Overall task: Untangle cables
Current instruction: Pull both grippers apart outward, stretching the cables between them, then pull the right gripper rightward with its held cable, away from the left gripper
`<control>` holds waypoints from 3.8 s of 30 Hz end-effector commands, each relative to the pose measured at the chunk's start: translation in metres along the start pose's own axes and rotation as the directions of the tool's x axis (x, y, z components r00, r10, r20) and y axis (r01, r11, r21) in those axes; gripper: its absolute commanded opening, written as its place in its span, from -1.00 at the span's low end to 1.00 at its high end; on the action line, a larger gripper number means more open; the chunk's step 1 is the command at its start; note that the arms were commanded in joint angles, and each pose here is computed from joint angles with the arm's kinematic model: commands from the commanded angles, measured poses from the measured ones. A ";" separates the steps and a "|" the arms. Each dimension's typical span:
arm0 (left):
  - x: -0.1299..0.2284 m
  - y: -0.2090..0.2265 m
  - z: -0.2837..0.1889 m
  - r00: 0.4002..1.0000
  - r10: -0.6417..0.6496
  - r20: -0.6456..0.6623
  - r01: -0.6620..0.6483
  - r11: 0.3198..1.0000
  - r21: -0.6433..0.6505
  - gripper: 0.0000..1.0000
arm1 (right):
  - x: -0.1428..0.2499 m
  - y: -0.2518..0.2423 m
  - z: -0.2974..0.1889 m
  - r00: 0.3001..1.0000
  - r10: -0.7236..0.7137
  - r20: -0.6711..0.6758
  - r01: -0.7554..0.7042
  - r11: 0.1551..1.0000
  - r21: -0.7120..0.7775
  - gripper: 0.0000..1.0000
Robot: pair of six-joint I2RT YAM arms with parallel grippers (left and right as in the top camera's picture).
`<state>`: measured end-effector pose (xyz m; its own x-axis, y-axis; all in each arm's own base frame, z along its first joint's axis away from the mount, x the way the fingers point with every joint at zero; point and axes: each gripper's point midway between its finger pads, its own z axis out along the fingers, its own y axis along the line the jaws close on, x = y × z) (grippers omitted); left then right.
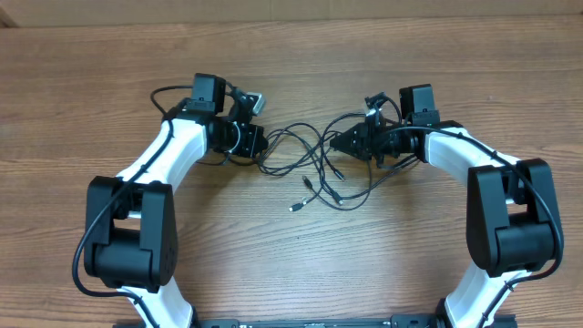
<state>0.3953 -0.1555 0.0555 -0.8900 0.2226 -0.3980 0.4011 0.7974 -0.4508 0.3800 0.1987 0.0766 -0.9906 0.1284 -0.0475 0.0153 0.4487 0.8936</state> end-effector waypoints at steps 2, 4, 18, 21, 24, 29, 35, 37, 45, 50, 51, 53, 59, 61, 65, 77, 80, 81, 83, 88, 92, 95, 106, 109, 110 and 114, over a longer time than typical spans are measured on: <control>0.006 0.000 0.010 0.998 0.059 -0.029 -0.060 0.997 -0.041 -0.91 | -0.013 -0.001 -0.002 0.997 0.065 0.050 -0.065 0.998 0.004 -0.92; 0.007 0.001 0.012 0.997 0.074 -0.036 -0.076 0.994 -0.073 -0.91 | -0.021 -0.004 -0.003 0.993 0.077 0.085 -0.080 0.997 0.021 -0.92; 0.005 0.005 0.016 0.994 0.102 -0.046 -0.108 0.983 -0.146 -0.92 | -0.033 -0.017 -0.005 0.980 0.114 0.161 -0.129 0.988 0.090 -0.35; 0.005 0.005 0.016 0.994 0.102 -0.046 -0.108 0.983 -0.146 -0.91 | -0.031 -0.007 -0.007 0.986 0.107 0.130 -0.112 0.993 0.031 0.20; 0.005 0.005 0.016 0.994 0.102 -0.045 -0.107 0.983 -0.146 -0.91 | -0.029 -0.004 -0.009 0.987 0.112 0.114 -0.114 0.993 0.009 0.54; 0.005 0.005 0.016 0.994 0.102 -0.045 -0.107 0.983 -0.146 -0.91 | -0.023 0.004 -0.009 0.994 0.079 0.075 -0.077 0.997 -0.030 0.87; 0.005 0.005 0.016 0.994 0.102 -0.045 -0.108 0.983 -0.146 -0.91 | -0.004 0.011 0.003 0.997 0.083 -0.002 -0.083 0.995 -0.046 0.83; 0.005 0.005 0.016 0.994 0.102 -0.044 -0.108 0.983 -0.146 -0.91 | 0.003 0.011 0.010 0.997 0.082 -0.018 -0.082 0.996 -0.029 0.84; 0.005 0.005 0.016 0.994 0.102 -0.045 -0.108 0.983 -0.146 -0.91 | 0.021 0.007 0.050 0.995 0.097 -0.008 -0.096 0.988 0.125 0.77; 0.005 0.005 0.016 0.994 0.102 -0.044 -0.107 0.983 -0.146 -0.91 | 0.019 0.018 0.070 0.992 0.119 0.043 -0.124 0.982 0.140 0.61; 0.005 0.005 0.016 0.994 0.102 -0.044 -0.108 0.983 -0.146 -0.91 | 0.018 0.021 0.073 0.991 0.123 0.052 -0.129 0.982 0.135 0.58; 0.005 0.005 0.016 0.994 0.102 -0.044 -0.108 0.983 -0.146 -0.91 | 0.018 0.028 0.081 0.989 0.131 0.074 -0.140 0.982 0.130 0.51; 0.005 0.005 0.016 0.994 0.102 -0.044 -0.107 0.983 -0.146 -0.92 | 0.013 0.023 0.092 0.970 0.168 0.176 -0.200 0.961 0.190 0.22; 0.005 0.005 0.016 0.994 0.103 -0.042 -0.108 0.983 -0.146 -0.91 | 0.012 0.022 0.093 0.966 0.170 0.194 -0.209 0.957 0.200 0.11; 0.004 0.005 0.016 0.994 0.103 -0.041 -0.108 0.983 -0.146 -0.92 | 0.013 0.022 0.096 0.961 0.183 0.206 -0.224 0.954 0.201 -0.25; 0.004 0.004 0.016 0.994 0.104 -0.040 -0.108 0.984 -0.138 -0.92 | 0.024 0.038 0.097 0.984 0.155 0.092 -0.166 0.977 0.130 -0.92; 0.004 0.002 0.016 0.994 0.105 -0.039 -0.109 0.986 -0.129 -0.91 | 0.022 0.050 0.085 0.992 0.107 0.064 -0.112 0.990 0.087 -0.92; 0.004 0.001 0.016 0.994 0.105 -0.038 -0.108 0.987 -0.120 -0.91 | 0.020 0.055 0.080 0.995 0.083 0.063 -0.088 0.994 0.071 -0.92; 0.003 0.000 0.016 0.994 0.104 -0.037 -0.108 0.988 -0.114 -0.91 | 0.016 0.068 0.067 0.997 0.040 0.067 -0.043 0.998 0.039 -0.92; 0.000 -0.003 0.011 0.994 0.110 -0.028 -0.112 0.987 -0.114 -0.91 | 0.013 0.088 0.032 0.993 -0.052 0.102 0.048 0.998 0.040 -0.92; -0.002 -0.007 0.004 0.993 0.114 -0.019 -0.115 0.987 -0.116 -0.91 | 0.015 0.089 0.002 0.990 -0.079 0.119 0.070 0.994 0.078 -0.92; -0.005 -0.010 -0.002 0.993 0.121 -0.008 -0.121 0.986 -0.118 -0.92 | 0.017 0.082 -0.019 0.990 -0.060 0.128 0.046 0.993 0.111 -0.92; -0.005 0.001 -0.005 0.992 0.127 -0.015 -0.128 0.975 -0.184 -0.92 | 0.029 0.126 -0.080 0.990 -0.136 0.022 0.137 0.956 -0.260 -0.92; -0.006 0.001 -0.005 0.992 0.128 -0.015 -0.128 0.974 -0.188 -0.92 | 0.024 0.123 -0.088 0.989 -0.140 0.046 0.147 0.954 -0.262 -0.92; -0.006 0.001 -0.005 0.992 0.127 -0.014 -0.128 0.974 -0.188 -0.91 | 0.023 0.122 -0.090 0.987 -0.152 0.054 0.161 0.952 -0.259 -0.92; -0.005 0.010 -0.007 0.992 0.125 -0.022 -0.127 0.963 -0.237 -0.92 | 0.015 0.108 -0.087 0.986 -0.136 0.092 0.151 0.972 -0.182 -0.92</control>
<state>0.3979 -0.1515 0.0506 -0.8579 0.3097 -0.4101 0.4360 0.8611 -0.2617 0.3563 0.1755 0.2038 -0.9789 0.1447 -0.1441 -0.1007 0.2718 0.9571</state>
